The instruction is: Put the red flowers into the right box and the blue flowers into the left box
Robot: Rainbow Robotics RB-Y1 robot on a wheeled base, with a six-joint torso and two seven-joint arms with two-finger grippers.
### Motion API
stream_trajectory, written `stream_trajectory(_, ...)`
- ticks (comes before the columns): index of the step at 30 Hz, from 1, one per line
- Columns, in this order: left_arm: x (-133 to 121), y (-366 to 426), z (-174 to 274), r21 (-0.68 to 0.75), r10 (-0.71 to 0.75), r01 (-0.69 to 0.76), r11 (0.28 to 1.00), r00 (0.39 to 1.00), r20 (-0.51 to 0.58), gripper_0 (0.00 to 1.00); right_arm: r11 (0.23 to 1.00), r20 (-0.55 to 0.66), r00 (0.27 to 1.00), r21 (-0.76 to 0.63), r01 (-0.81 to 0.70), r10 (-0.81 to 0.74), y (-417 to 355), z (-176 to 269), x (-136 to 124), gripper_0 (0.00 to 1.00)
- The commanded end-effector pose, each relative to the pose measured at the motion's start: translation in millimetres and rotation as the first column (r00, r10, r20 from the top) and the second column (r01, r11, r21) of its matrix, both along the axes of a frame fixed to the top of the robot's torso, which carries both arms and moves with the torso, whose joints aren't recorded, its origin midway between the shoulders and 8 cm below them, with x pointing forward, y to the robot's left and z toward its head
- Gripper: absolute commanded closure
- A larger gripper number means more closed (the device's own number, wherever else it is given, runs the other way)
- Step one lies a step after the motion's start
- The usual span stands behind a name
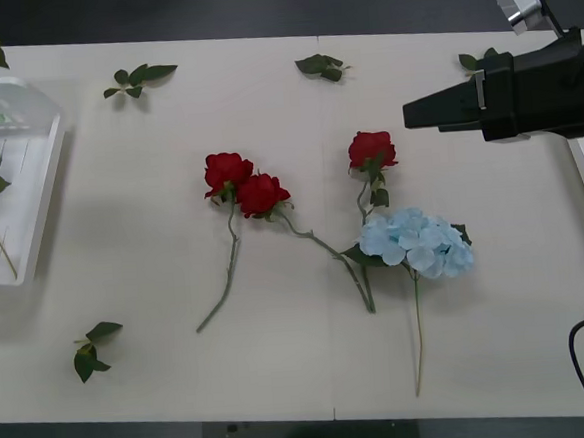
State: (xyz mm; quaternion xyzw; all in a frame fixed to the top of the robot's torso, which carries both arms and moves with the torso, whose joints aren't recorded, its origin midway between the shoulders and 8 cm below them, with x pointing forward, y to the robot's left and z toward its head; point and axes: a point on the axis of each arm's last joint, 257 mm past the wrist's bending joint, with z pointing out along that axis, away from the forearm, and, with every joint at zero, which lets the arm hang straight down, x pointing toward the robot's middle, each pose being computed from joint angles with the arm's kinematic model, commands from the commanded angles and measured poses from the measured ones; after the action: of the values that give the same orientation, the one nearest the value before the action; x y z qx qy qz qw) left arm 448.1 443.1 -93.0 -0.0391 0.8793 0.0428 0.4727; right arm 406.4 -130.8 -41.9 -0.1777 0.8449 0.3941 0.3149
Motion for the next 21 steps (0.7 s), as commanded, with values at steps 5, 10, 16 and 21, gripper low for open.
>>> stream_trajectory(5,7.0,73.0,-7.4,0.202,0.027,-0.011,0.979,0.997,-0.074,1.0,0.968,-0.131,0.964,-0.134,0.214,-0.232,-48.9,-48.8,-9.6,0.0)
stream_trajectory(10,7.4,107.6,-12.7,0.265,0.047,-0.017,0.964,0.993,-0.106,1.0,0.935,-0.175,0.926,-0.188,0.301,-0.334,-70.1,-71.8,-17.5,0.0)
stream_trajectory(16,9.8,138.7,-20.4,0.334,0.04,0.001,0.943,0.992,-0.116,1.0,0.888,-0.2,0.878,-0.258,0.381,-0.434,-93.2,-98.3,-28.1,0.0)
stream_trajectory(21,19.3,153.2,-23.1,0.365,0.037,-0.001,0.931,0.995,-0.091,1.0,0.855,-0.211,0.846,-0.31,0.417,-0.489,-109.6,-120.1,-34.9,0.0)
